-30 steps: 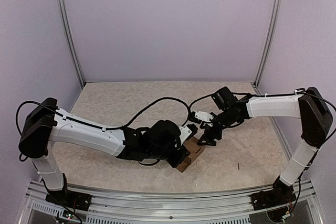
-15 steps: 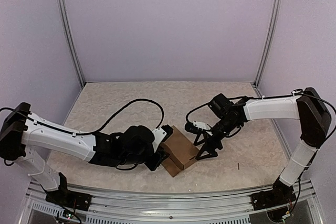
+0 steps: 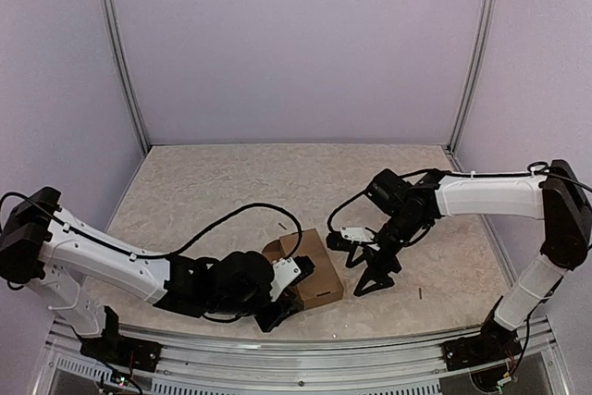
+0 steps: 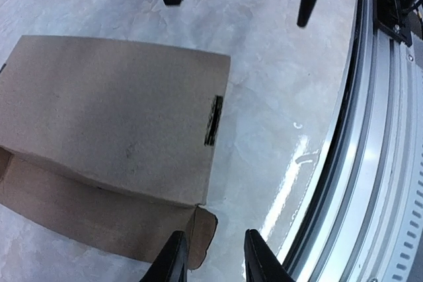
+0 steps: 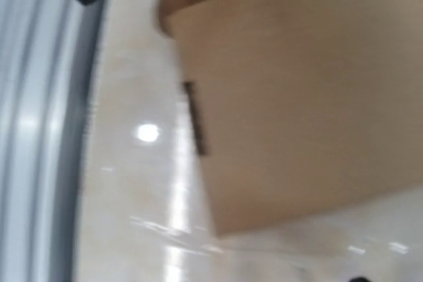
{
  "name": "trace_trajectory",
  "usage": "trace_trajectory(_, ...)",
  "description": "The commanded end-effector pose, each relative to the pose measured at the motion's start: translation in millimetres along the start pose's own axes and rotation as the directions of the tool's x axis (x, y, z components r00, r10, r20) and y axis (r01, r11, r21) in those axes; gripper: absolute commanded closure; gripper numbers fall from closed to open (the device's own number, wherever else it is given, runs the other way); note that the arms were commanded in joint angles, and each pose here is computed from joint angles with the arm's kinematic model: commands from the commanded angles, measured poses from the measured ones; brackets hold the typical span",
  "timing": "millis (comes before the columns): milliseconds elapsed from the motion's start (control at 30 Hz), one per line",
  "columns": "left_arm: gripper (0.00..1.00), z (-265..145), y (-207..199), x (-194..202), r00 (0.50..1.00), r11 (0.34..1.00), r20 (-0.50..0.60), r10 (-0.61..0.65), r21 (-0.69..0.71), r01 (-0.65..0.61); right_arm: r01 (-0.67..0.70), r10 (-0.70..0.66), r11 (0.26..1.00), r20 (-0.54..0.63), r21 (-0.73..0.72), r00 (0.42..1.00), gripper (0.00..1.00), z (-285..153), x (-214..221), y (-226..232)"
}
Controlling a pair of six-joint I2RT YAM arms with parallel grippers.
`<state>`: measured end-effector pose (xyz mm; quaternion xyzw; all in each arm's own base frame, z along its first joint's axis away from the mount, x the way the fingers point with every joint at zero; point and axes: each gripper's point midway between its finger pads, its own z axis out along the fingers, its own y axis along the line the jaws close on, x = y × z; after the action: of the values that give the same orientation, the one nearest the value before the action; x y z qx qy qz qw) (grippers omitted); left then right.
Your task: Fold the paper box
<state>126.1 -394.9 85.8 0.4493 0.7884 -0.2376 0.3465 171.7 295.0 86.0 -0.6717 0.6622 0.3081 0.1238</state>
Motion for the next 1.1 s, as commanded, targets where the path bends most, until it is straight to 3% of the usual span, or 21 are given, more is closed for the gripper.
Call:
trace_trajectory(0, 0.72, -4.0, -3.0, 28.2, 0.997, 0.999, -0.07, 0.031, 0.036, -0.028, 0.038, -0.039, 0.969, 0.0, 0.245, 0.999, 0.15, -24.3, -17.3, -41.1)
trace_trajectory(167, 0.8, -2.8, -4.1, 39.4, 0.998, 0.998, -0.059, 0.035, 0.059, -0.032, 0.061, -0.081, 0.947, 0.048, 0.316, 0.996, 0.31, -23.2, -45.4, -64.8)
trace_trajectory(267, 0.81, -2.4, -4.2, 40.7, 0.998, 0.998, -0.058, 0.039, 0.06, -0.035, 0.109, -0.132, 0.937, 0.047, 0.332, 0.99, 0.35, -17.6, -58.6, -66.9)
trace_trajectory(600, 0.84, 11.7, 5.2, 47.2, 0.994, 0.997, -0.084, 0.074, -0.004, -0.074, 0.259, -0.267, 0.893, -0.03, 0.367, 0.963, 0.39, 13.9, -67.4, -57.3)
trace_trajectory(1067, 0.9, 18.8, 11.9, 40.5, 0.995, 0.994, -0.035, 0.095, -0.049, -0.096, 0.229, -0.232, 0.919, -0.03, 0.32, 0.972, 0.4, 35.8, -57.6, -56.8)
